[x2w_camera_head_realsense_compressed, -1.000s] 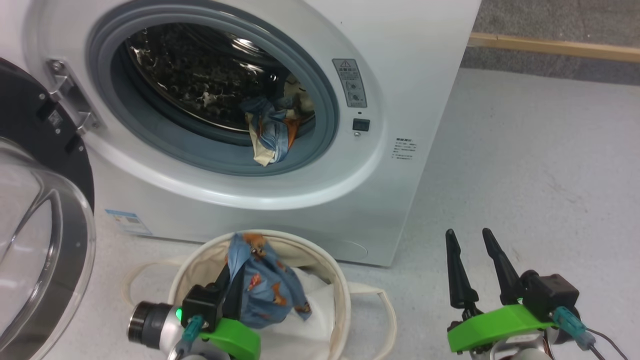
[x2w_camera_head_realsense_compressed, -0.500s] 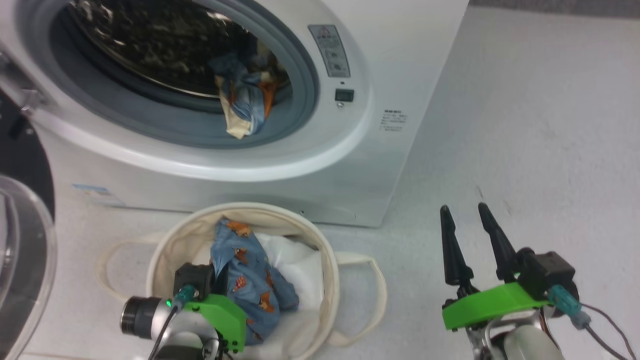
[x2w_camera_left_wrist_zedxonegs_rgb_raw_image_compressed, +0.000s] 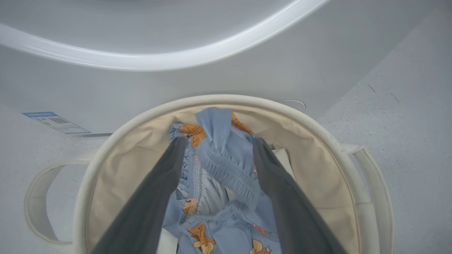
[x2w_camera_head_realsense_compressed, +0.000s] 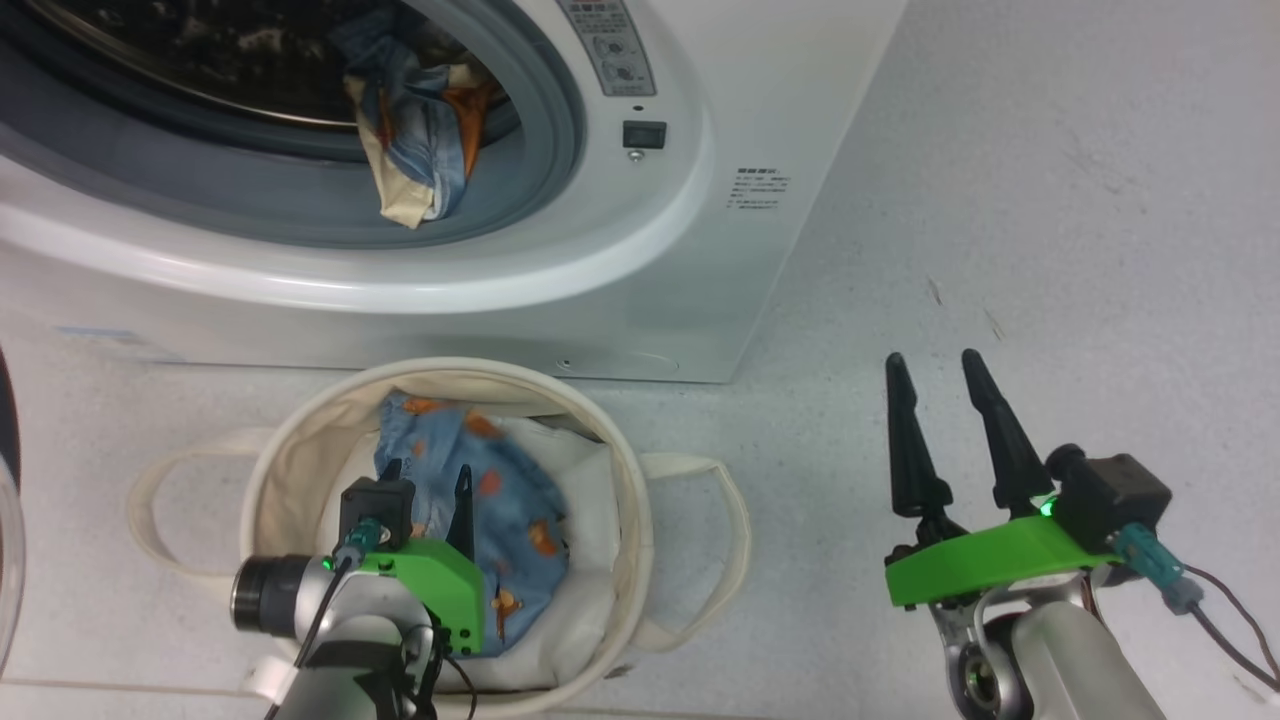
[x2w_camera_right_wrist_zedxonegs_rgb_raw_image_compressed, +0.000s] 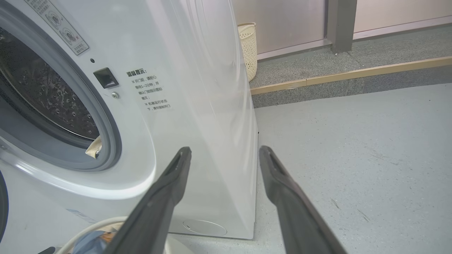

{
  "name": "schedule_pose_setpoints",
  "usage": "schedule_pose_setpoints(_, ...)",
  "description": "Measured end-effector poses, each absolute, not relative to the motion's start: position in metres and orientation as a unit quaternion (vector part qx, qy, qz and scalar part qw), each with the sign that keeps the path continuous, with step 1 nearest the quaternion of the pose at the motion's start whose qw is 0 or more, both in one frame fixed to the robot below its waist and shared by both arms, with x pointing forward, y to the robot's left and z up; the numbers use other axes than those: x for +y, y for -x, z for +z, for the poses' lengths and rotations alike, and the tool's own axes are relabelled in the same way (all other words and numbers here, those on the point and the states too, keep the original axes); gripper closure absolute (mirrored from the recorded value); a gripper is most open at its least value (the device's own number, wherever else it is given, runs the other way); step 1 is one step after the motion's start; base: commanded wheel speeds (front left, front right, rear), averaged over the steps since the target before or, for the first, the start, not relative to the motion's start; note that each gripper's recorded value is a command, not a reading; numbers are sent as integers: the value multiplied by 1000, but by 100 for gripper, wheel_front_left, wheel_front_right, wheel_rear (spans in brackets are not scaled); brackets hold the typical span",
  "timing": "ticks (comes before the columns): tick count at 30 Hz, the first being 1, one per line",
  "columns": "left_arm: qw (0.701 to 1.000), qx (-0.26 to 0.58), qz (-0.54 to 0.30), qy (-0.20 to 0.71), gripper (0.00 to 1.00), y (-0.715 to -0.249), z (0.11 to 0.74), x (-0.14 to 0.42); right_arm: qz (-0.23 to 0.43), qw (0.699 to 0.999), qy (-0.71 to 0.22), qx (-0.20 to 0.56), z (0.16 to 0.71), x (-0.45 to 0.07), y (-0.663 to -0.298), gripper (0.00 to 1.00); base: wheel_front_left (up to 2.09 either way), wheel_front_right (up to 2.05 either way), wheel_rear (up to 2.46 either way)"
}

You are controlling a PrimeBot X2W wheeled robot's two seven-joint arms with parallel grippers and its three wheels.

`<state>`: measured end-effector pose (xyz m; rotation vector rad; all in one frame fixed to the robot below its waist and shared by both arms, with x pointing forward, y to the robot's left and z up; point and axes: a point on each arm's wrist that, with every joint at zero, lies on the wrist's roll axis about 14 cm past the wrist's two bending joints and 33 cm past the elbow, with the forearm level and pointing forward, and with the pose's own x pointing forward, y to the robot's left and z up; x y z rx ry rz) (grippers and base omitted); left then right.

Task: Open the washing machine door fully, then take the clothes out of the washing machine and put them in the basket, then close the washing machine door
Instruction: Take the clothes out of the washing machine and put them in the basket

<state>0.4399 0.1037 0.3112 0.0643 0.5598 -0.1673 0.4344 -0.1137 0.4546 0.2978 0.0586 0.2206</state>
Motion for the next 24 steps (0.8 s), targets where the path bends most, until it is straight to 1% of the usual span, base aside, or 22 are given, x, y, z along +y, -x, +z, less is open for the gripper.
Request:
schedule_pose_setpoints(7, 971, 229, -70, -24, 0, -450, 342, 108, 116, 981, -156, 10, 470, -109, -434, 0, 0, 0, 0)
schedule_pose_setpoints(11, 982, 178, -59, -11, 0, -451, 375, 113, 128, 979, -157, -8, 485, -103, -432, 0, 0, 0, 0)
schedule_pose_setpoints(16, 992, 112, -53, 5, 0, -436, 416, 118, 142, 977, -158, -24, 501, -95, -422, 0, 0, 0, 0)
schedule_pose_setpoints(21, 997, 55, -35, 31, 0, -416, 453, 132, 159, 973, -165, -14, 499, -82, -403, 0, 0, 0, 0)
schedule_pose_setpoints(24, 999, 27, -35, 17, 0, -402, 469, 136, 167, 972, -164, -17, 503, -76, -396, 0, 0, 0, 0)
